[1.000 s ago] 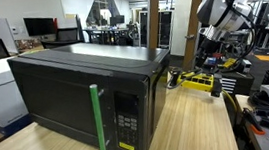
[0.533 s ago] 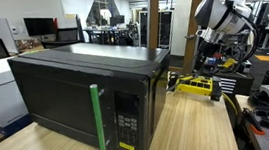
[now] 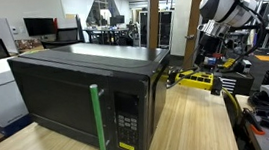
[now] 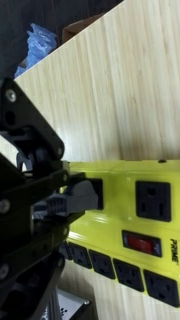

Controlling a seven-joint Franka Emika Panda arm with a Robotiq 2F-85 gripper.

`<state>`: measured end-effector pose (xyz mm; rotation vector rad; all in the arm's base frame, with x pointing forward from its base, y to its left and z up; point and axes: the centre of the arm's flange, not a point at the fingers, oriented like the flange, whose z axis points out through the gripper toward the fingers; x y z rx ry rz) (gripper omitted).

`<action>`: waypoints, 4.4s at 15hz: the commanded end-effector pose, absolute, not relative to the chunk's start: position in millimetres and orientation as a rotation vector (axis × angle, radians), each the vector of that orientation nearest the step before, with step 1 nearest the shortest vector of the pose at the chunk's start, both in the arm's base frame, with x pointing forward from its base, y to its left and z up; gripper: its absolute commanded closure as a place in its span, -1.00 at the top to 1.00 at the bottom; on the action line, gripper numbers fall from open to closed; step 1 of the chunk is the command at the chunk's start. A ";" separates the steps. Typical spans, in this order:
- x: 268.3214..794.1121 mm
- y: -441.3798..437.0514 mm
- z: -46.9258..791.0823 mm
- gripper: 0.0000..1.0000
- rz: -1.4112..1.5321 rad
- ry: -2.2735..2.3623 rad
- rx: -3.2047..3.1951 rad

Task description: Unplug the grey cable

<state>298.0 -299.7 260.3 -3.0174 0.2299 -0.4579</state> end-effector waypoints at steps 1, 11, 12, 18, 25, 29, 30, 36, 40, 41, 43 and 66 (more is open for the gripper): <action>301.7 -303.9 277.8 -0.84 -0.473 0.286 -3.014; 305.2 -299.5 312.7 -0.84 -0.531 0.239 -3.005; 304.6 -297.3 327.8 -0.84 -0.543 0.220 -3.013; 313.8 -301.4 357.3 -0.84 -0.445 0.221 -3.030; 323.1 -310.9 260.5 -0.84 -0.229 0.317 -3.049; 323.7 -306.2 245.7 -0.84 -0.276 0.346 -3.134; 324.6 -303.8 246.0 -0.84 -0.276 0.333 -3.136; 310.1 -291.6 282.0 -0.84 -0.389 0.265 -3.129; 301.8 -289.2 300.1 -0.84 -0.558 0.259 -3.070; 300.1 -288.9 305.0 -0.84 -0.577 0.257 -3.058; 305.9 -293.8 297.7 -0.84 -0.545 0.272 -3.054; 315.1 -307.4 284.3 -0.84 -0.326 0.246 -3.090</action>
